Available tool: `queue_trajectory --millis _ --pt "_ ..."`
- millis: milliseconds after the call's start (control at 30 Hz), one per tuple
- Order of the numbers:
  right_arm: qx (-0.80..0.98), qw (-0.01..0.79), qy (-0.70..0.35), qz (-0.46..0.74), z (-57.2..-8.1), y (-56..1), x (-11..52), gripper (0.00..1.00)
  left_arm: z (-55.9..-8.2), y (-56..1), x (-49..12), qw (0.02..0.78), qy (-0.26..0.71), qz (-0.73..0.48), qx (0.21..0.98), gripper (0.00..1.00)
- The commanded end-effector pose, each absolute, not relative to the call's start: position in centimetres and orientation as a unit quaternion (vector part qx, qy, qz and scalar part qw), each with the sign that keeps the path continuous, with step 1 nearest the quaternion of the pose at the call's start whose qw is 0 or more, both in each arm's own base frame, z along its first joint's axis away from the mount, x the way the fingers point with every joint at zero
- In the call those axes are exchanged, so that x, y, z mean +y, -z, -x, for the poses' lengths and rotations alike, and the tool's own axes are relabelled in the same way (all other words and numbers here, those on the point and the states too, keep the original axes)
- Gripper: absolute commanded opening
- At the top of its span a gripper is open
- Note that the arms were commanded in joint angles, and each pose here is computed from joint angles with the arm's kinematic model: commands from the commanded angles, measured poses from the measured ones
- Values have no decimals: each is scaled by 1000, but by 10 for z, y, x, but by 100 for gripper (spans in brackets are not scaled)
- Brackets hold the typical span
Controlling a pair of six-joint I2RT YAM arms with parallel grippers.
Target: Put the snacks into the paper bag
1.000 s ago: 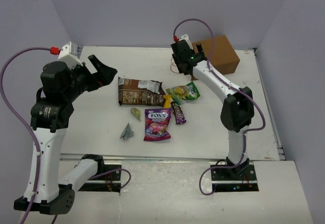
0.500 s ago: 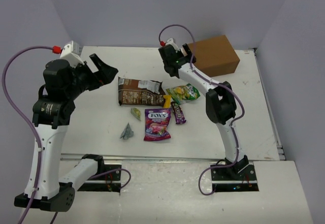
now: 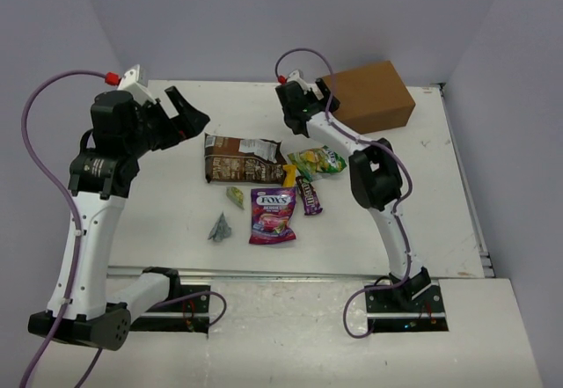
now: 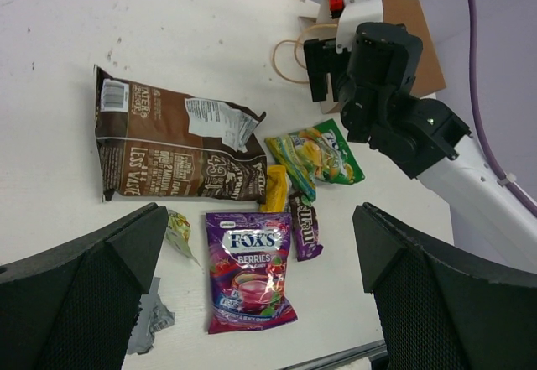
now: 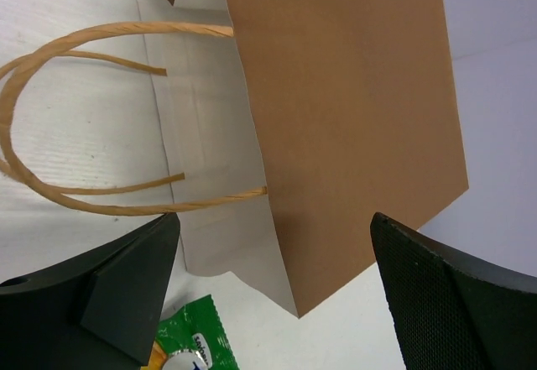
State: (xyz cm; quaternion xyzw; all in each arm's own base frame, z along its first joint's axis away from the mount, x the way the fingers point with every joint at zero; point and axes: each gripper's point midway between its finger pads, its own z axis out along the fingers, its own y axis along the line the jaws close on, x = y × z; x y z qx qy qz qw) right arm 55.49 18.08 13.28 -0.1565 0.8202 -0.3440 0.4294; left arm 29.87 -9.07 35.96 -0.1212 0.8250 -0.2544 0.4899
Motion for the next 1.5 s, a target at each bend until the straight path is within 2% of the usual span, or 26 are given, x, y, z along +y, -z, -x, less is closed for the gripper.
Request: queue_trajectory --millis 0,333,400,433,467,500,533,733,767,967,1233,1433,1467 --pt "810 439 369 122 -570 -143 159 99 -305 -367 -93 505 256 107 817 100" --pt "798 432 413 81 -589 -136 121 99 -318 -360 -96 494 256 109 823 100" --pt "795 432 420 69 -591 -138 112 89 -320 -359 -97 492 257 107 825 100" --pt "791 435 424 67 -593 -138 110 78 -321 -359 -97 493 257 108 824 100" --pt "789 435 430 64 -595 -139 106 58 -322 -359 -98 492 258 106 825 100" --pt "779 440 444 50 -597 -145 99 9 -323 -360 -98 494 258 106 824 100" --pt "774 438 454 47 -598 -145 95 0 -324 -361 -98 494 258 106 823 100" --pt "752 461 470 12 -599 -171 76 0 -327 -364 -98 498 257 102 822 100" --pt "748 479 459 -2 -595 -193 76 0 -329 -364 -98 497 258 102 822 100" --pt "788 488 373 -41 -574 -235 72 0 -333 -364 -96 499 250 103 823 100" --pt "849 462 236 -103 -507 -282 52 0 -324 -359 -72 503 190 132 832 100" --pt "895 408 119 -134 -446 -276 45 0 -321 -360 -71 503 186 129 834 100" --pt "891 418 101 -143 -434 -291 42 0 -320 -359 -71 502 186 129 835 100"
